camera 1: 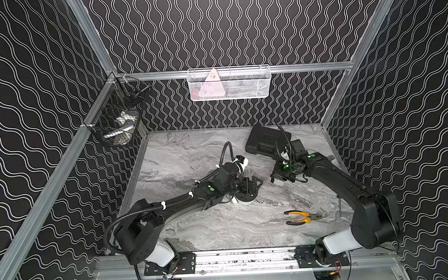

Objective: Insert the battery into the alarm
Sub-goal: Install the cover on the alarm.

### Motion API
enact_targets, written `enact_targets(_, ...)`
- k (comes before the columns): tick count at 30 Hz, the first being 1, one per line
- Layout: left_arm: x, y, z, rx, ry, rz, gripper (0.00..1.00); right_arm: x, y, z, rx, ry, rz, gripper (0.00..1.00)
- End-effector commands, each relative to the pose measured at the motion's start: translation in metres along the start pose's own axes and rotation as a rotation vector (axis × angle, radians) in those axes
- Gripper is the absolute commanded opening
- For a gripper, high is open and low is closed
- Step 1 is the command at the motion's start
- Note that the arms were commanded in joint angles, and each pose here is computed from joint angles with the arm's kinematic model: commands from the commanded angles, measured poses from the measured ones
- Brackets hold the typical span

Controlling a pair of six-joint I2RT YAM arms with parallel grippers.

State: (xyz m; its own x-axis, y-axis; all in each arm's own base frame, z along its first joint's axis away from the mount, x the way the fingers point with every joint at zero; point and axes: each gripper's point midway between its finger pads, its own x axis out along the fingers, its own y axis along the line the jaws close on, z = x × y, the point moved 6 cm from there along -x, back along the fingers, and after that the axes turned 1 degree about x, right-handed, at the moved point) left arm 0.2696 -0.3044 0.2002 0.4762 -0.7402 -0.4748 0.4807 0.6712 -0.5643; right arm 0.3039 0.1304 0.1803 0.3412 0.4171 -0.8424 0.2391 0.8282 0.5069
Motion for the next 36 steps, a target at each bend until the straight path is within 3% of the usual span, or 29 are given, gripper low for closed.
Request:
enact_targets(1, 0.01, -0.018, 0.013, 0.037, -0.102, -0.005, 0.91, -0.007, 0.012, 0.0, 0.024, 0.01, 0.104, 0.01)
enact_targets(6, 0.025, -0.033, 0.003, 0.085, -0.118, 0.013, 0.82, -0.013, 0.015, 0.0, 0.039, 0.0, 0.151, 0.02)
enact_targets(13, 0.034, -0.028, 0.001, 0.024, -0.124, 0.009, 0.59, -0.019, 0.02, -0.002, 0.058, 0.012, 0.213, 0.01)
enact_targets(16, 0.041, -0.019, 0.004, -0.035, -0.103, 0.016, 0.54, -0.021, 0.02, -0.002, 0.063, 0.01, 0.224, 0.02)
enact_targets(25, 0.054, -0.021, 0.005, -0.073, -0.074, -0.045, 0.41, -0.021, 0.021, -0.002, 0.064, 0.015, 0.23, 0.02)
enact_targets(36, 0.059, -0.024, 0.005, -0.083, -0.059, -0.066, 0.34, -0.019, 0.021, -0.003, 0.063, 0.025, 0.233, 0.01)
